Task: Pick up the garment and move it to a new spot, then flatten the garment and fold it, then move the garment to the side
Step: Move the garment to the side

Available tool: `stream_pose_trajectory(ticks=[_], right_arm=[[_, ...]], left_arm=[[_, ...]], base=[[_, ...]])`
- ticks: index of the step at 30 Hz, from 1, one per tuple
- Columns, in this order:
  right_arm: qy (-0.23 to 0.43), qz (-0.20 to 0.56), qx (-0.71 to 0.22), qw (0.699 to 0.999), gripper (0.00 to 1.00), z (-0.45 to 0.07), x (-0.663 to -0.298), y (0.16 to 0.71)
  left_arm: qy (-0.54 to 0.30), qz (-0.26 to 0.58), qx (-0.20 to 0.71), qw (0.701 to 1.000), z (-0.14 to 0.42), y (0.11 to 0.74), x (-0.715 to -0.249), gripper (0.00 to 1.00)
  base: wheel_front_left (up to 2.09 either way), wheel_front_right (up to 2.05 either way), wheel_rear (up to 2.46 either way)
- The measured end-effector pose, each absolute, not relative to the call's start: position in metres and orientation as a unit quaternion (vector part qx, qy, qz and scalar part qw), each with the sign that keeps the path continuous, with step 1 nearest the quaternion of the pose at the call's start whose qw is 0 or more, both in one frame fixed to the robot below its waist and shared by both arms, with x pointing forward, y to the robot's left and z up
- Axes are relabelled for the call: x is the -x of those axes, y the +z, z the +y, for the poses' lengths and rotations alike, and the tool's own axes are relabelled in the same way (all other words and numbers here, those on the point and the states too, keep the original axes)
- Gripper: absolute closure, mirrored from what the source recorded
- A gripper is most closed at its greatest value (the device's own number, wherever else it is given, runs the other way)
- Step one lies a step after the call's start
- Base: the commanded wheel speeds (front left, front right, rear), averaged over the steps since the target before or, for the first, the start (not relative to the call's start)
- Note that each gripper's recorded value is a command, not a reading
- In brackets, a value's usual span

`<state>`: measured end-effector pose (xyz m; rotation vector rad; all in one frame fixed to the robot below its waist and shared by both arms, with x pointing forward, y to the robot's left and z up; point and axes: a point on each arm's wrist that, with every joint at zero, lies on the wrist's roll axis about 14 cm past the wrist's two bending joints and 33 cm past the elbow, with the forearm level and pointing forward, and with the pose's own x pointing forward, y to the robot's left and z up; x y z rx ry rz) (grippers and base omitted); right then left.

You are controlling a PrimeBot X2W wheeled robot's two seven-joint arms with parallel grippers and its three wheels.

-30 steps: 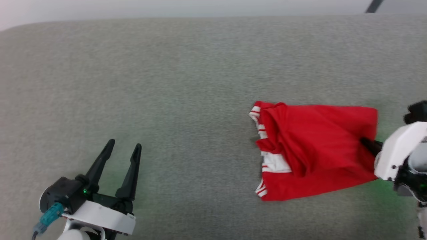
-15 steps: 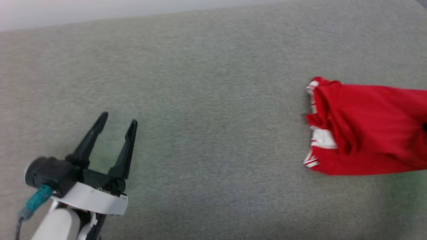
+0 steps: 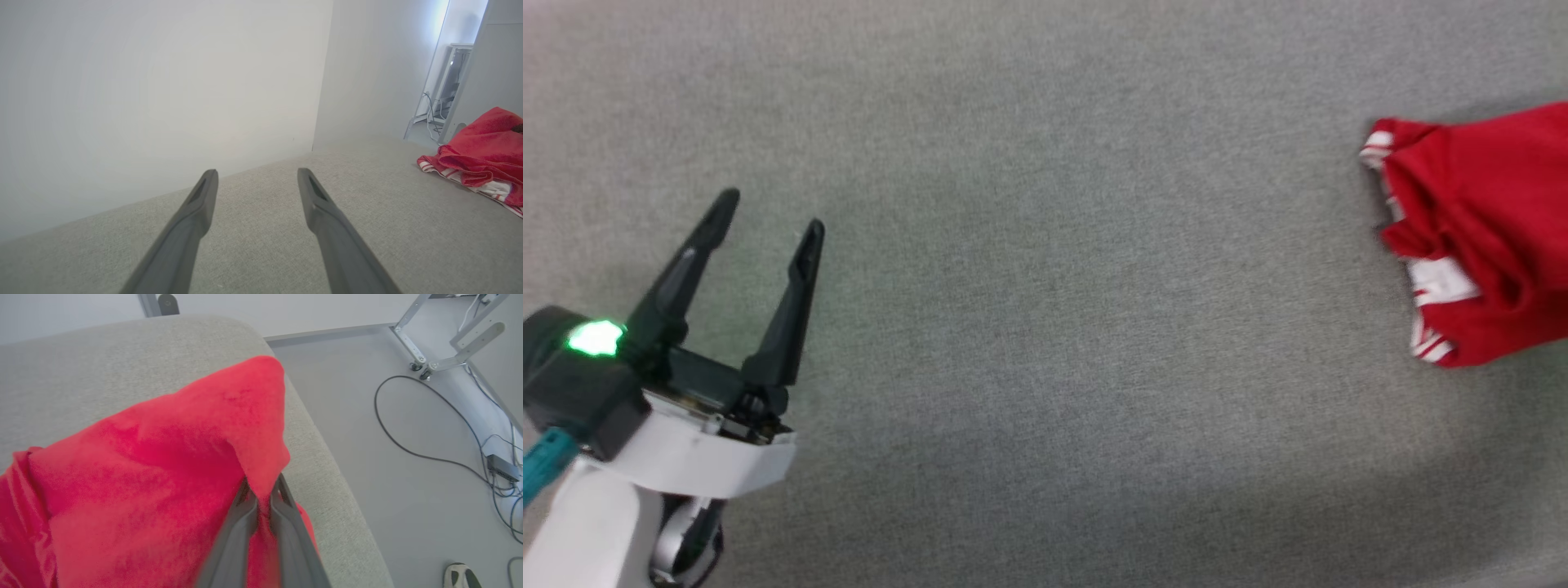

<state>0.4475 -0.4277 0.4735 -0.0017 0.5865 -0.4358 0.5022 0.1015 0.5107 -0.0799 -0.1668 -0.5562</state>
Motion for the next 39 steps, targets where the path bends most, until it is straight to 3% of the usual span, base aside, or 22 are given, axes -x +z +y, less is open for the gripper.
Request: stream_pose_trajectory(ticks=[14,30,31,32,33,34,39], right_arm=[[-0.250,0.325,0.028,0.912,1.00,-0.455,-0.457,0.428],[-0.263,0.322,0.029,0.909,1.00,-0.460,-0.456,0.407],[-0.262,0.321,0.030,0.909,0.80,-0.459,-0.458,0.407],[-0.262,0.321,0.031,0.910,0.53,-0.459,-0.458,0.406],[-0.261,0.320,0.030,0.910,0.14,-0.458,-0.459,0.405],[-0.261,0.319,0.029,0.911,0.00,-0.458,-0.460,0.405],[-0.259,0.301,0.033,0.917,0.00,-0.459,-0.462,0.414]], left_arm=[[-0.279,-0.093,0.013,0.956,0.108,0.503,-0.516,0.00],[-0.300,-0.085,0.009,0.950,0.097,0.491,-0.520,0.00],[-0.299,-0.084,0.010,0.951,0.098,0.490,-0.520,0.00],[-0.297,-0.082,0.010,0.951,0.098,0.490,-0.520,0.00],[-0.296,-0.081,0.010,0.952,0.099,0.489,-0.521,0.00],[-0.294,-0.081,0.011,0.952,0.100,0.489,-0.521,0.00],[-0.281,-0.078,0.019,0.956,0.102,0.490,-0.519,0.00]], base=[[0.00,0.00,0.00],[0.00,0.00,0.00],[0.00,0.00,0.00],[0.00,0.00,0.00],[0.00,0.00,0.00],[0.00,0.00,0.00],[0.00,0.00,0.00]])
